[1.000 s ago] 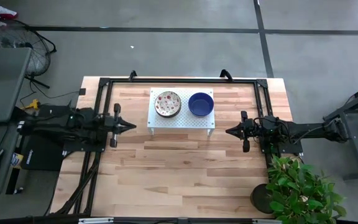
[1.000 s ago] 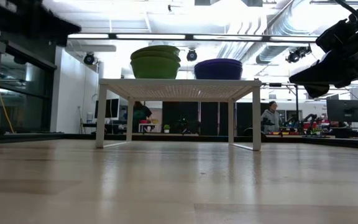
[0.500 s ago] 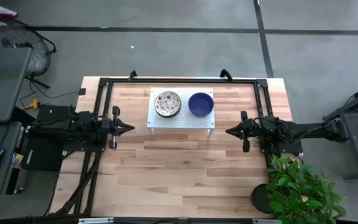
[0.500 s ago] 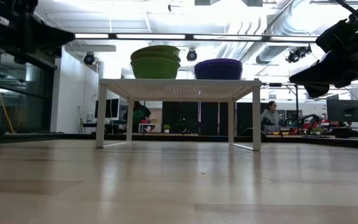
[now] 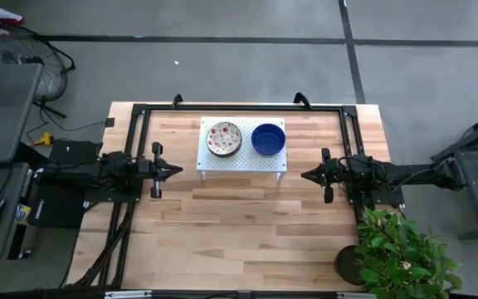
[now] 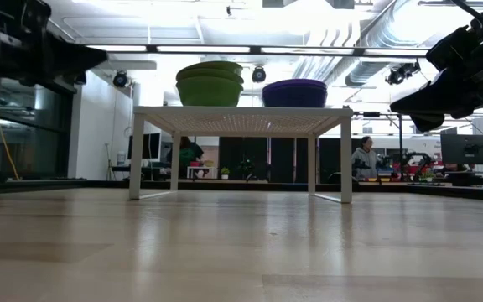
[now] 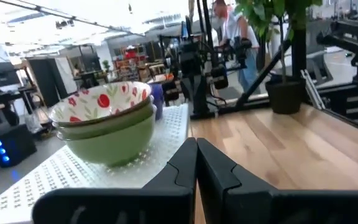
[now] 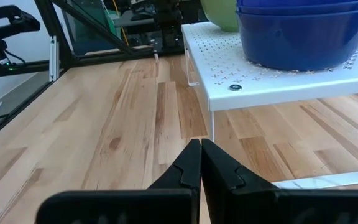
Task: Pick & Place Mini bowls
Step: Return to Home Position
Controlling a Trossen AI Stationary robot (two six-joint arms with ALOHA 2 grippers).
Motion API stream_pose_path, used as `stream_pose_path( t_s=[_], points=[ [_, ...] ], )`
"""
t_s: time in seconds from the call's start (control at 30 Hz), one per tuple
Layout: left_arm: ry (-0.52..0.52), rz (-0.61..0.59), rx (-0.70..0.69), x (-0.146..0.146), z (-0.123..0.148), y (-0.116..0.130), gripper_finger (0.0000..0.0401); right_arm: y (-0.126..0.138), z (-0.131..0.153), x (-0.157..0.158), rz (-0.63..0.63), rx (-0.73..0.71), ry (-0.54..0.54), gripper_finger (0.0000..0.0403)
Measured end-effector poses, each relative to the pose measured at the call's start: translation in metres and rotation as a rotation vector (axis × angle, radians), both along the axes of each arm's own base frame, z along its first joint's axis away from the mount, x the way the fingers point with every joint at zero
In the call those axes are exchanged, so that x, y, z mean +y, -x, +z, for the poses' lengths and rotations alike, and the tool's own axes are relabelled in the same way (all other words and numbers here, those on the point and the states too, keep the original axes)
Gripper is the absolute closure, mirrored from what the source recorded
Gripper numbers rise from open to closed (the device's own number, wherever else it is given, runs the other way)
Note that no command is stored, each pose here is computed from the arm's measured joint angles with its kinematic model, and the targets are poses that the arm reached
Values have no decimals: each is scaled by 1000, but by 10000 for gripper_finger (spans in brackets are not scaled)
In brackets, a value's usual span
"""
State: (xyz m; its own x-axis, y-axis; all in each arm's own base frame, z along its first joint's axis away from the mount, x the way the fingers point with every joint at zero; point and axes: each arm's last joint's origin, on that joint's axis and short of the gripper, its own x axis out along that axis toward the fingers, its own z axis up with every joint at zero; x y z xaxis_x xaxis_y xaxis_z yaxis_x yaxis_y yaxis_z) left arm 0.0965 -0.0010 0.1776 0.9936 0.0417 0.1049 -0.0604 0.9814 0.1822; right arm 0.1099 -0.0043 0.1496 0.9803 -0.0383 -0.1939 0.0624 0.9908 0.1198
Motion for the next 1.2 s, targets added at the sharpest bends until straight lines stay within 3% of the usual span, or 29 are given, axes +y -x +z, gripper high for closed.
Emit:
stream_pose_path(
  t_s=[0.23, 0.5, 1.2],
  points=[
    [-53, -43, 86, -1, -8, -1, 401, 0, 0, 0, 0, 0, 0, 402],
    [-231, -53, 94, -2, -9, -1, 401, 0, 0, 0, 0, 0, 0, 403],
    [-237, -53, 96, -2, -10, -1, 401, 0, 0, 0, 0, 0, 0, 403]
  ],
)
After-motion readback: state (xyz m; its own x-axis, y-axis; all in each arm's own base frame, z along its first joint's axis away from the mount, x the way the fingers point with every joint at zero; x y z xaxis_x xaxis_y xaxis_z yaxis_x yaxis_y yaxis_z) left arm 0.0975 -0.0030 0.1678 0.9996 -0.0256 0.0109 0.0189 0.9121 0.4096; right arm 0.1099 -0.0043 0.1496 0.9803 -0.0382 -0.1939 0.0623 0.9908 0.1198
